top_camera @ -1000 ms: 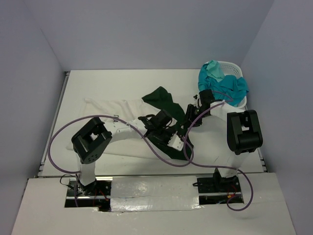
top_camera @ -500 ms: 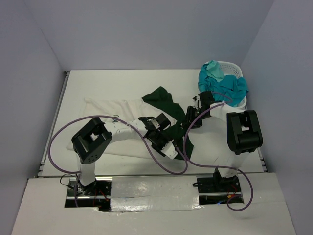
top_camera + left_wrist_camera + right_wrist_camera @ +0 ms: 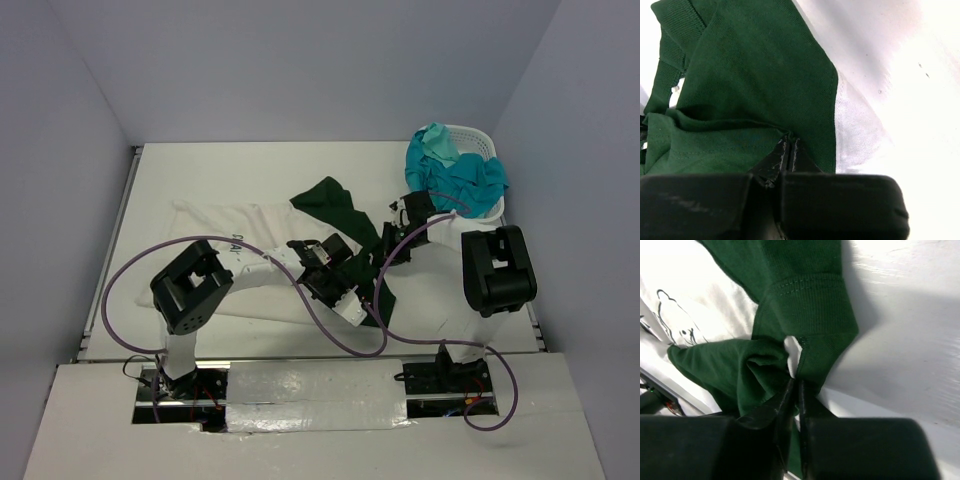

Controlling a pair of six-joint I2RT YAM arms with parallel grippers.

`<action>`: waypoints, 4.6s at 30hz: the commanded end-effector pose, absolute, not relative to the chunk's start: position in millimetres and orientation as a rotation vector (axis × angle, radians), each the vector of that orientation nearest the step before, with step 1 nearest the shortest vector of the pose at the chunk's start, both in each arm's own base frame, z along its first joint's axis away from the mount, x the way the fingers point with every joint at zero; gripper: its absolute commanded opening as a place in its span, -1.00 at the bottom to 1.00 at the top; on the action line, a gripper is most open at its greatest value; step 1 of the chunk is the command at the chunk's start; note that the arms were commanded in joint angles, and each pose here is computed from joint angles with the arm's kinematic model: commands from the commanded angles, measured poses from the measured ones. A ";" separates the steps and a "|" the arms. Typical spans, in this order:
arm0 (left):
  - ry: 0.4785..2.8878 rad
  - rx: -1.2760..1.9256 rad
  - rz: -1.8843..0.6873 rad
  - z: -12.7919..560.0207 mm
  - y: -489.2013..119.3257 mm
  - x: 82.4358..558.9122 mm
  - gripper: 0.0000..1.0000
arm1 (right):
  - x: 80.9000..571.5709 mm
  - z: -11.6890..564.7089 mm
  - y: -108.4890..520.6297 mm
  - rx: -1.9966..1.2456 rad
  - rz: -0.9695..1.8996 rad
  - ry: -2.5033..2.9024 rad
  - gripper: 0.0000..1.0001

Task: Fold and stack the t-shirts
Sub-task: Fold the flattened tshirt in 1/3 of the way

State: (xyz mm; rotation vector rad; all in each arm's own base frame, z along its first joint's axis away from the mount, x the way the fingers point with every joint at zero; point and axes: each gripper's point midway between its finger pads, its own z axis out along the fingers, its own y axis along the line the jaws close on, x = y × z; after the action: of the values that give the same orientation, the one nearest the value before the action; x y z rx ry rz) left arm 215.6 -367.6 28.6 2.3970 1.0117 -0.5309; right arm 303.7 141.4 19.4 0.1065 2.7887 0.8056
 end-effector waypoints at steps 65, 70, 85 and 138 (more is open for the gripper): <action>0.984 2.363 -0.777 110.8 -322.7 202.9 -1.00 | 261.0 75.0 122.8 0.053 0.554 2.809 -1.00; 0.971 2.365 -0.853 94.8 -323.3 183.3 -1.00 | 223.9 41.9 135.2 0.122 0.670 2.917 -1.00; 1.134 2.237 -0.612 143.8 -309.9 248.8 0.99 | 235.9 84.6 120.7 0.250 0.505 2.761 0.99; 3.174 0.602 -0.241 39.4 89.1 99.3 0.16 | 123.2 42.8 89.9 0.794 0.446 2.736 0.05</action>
State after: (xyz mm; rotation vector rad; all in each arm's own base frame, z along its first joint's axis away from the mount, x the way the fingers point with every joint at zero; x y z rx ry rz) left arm 118.1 86.5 35.9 0.5291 3.1135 -0.2384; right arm 136.5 103.1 53.1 0.7553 2.6981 0.5561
